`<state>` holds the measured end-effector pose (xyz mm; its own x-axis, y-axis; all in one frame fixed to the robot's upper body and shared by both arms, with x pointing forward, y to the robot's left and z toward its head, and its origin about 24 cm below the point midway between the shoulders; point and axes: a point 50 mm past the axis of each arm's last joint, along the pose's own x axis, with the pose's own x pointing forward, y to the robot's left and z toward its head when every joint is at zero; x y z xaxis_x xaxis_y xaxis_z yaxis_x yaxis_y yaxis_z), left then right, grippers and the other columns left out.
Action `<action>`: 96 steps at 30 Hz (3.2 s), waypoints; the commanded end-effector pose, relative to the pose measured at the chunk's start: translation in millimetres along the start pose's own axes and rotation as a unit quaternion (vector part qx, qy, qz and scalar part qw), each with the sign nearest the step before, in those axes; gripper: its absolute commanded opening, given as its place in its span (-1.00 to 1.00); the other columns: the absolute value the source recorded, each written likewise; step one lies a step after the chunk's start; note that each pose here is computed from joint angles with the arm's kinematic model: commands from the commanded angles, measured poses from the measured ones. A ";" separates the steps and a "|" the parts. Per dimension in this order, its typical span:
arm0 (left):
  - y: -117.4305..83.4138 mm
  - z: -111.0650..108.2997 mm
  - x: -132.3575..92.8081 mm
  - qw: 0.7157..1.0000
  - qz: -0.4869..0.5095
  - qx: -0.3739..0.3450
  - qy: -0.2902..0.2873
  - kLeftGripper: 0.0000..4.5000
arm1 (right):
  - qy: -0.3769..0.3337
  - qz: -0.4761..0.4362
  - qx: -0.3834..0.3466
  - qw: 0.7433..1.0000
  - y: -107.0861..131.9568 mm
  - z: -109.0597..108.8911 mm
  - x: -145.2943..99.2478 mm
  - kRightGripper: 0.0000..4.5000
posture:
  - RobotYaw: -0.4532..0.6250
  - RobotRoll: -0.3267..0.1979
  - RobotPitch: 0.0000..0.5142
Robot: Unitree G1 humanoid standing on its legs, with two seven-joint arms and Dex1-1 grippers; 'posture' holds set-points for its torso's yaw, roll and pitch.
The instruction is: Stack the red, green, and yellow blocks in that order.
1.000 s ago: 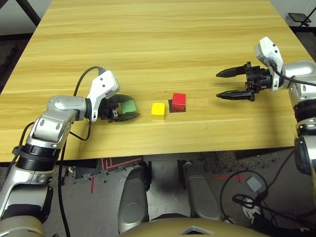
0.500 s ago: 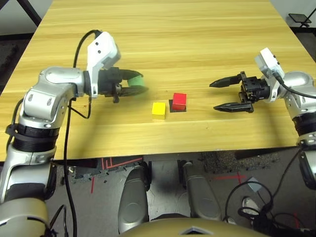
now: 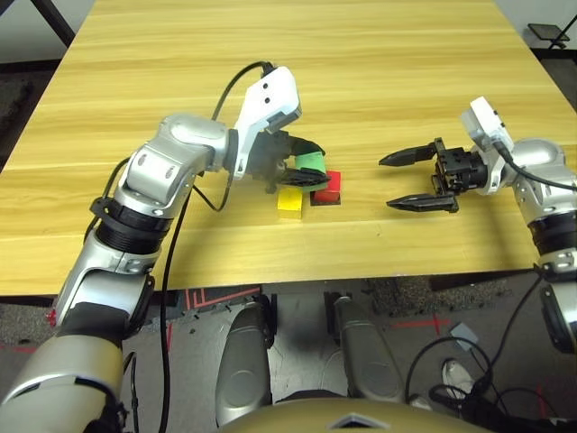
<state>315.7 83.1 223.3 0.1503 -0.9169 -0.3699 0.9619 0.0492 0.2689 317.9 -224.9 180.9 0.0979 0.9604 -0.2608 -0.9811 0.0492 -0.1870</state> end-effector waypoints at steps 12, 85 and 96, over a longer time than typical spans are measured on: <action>8.8 -1.9 28.0 0.997 -0.063 0.048 0.017 -0.09 | -0.007 -0.015 0.005 1.000 12.1 -3.6 2.9 1.00 | -0.15 0.32 -0.06; -28.8 -69.2 -24.8 0.995 0.017 -0.052 0.088 0.84 | -0.002 -0.014 0.000 1.000 -5.9 2.5 4.3 1.00 | -0.01 0.17 -0.14; -28.0 -70.1 -30.0 0.994 0.021 -0.044 0.097 -0.10 | -0.003 -0.021 -0.002 1.000 -7.0 3.5 4.0 1.00 | -0.01 0.18 -0.19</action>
<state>302.3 133.6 167.8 0.2300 -0.8320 -0.5049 0.9675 0.1395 0.2109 324.9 -218.8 182.4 0.1294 0.9603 -0.2470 -0.9783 0.0830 -0.1899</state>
